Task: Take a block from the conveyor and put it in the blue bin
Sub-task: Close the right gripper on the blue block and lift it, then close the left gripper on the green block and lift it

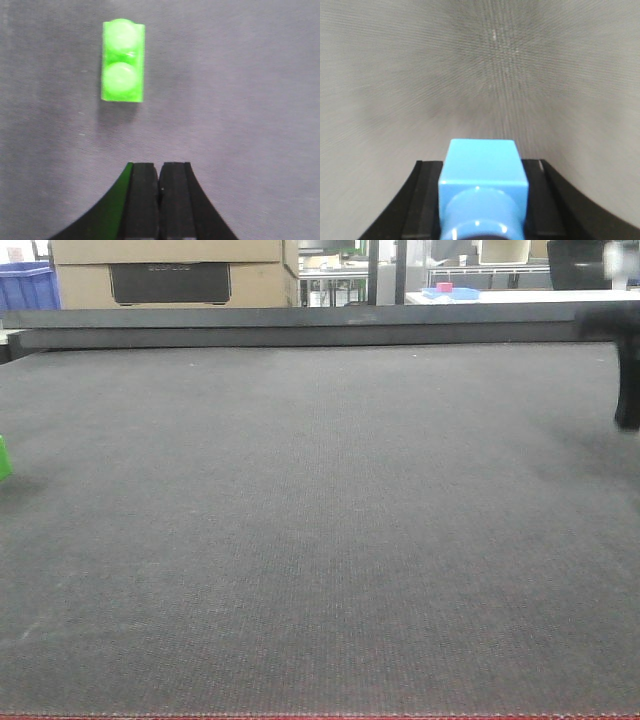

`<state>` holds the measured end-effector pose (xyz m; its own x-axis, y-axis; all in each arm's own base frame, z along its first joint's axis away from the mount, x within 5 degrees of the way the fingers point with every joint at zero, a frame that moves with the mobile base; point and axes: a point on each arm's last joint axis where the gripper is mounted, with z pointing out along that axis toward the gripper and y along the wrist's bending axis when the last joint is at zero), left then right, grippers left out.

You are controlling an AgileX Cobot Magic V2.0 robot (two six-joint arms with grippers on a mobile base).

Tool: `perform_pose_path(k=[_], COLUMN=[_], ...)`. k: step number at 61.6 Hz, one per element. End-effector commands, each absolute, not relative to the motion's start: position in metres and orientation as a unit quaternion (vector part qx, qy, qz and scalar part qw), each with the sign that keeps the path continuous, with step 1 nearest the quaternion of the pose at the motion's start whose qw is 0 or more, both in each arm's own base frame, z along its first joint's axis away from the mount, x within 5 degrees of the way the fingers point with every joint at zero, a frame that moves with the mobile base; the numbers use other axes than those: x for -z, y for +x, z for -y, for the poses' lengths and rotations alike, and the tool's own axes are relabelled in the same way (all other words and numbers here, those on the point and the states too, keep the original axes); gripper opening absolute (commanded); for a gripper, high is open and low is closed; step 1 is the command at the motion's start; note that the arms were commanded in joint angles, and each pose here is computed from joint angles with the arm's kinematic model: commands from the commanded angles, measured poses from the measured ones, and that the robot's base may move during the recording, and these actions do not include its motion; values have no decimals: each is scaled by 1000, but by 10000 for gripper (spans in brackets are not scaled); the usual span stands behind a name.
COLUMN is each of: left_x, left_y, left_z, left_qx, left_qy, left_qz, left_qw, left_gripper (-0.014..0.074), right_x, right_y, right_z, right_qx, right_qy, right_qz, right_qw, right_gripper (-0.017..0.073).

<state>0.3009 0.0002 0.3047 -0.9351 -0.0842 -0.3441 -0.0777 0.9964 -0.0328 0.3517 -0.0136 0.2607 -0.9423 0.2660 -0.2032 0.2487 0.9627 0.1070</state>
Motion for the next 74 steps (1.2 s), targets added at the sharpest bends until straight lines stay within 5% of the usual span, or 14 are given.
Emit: perform_pose_path(k=[1, 8, 18, 28, 49, 54, 64, 74], left_x=[-305, -304, -288, -259, -220, -222, -228, -248], left_y=[317, 334, 356, 371, 386, 387, 389, 382], left_z=[-4, -7, -7, -8, -10, -10, -10, -10], left_qx=[-10, -25, -24, -30, -46, -46, -47, -44], left_qy=[-40, -35, -33, -26, -15, -15, -17, -13], left_qz=[-984, -983, -983, -987, -992, -992, -992, -990], left_qw=[174, 177, 178, 153, 118, 119, 119, 130], left_gripper=[-100, 8, 318, 438, 316, 225, -115, -111], right_x=[-287, -302, -308, -307, -307, -307, -307, -309], right_y=[341, 333, 329, 327, 327, 327, 327, 327], right_z=[8, 1, -10, -17, -17, -17, -17, -16], right_qx=[-39, -41, -44, -45, -45, -45, -45, -42], right_qy=[105, 87, 71, 60, 60, 60, 60, 41], right_qz=[-984, -982, -983, -985, -985, -985, -985, -984], right_qw=[141, 161, 164, 158, 156, 156, 156, 165], right_gripper=[-167, -167, -167, -167, -167, -167, -167, -167])
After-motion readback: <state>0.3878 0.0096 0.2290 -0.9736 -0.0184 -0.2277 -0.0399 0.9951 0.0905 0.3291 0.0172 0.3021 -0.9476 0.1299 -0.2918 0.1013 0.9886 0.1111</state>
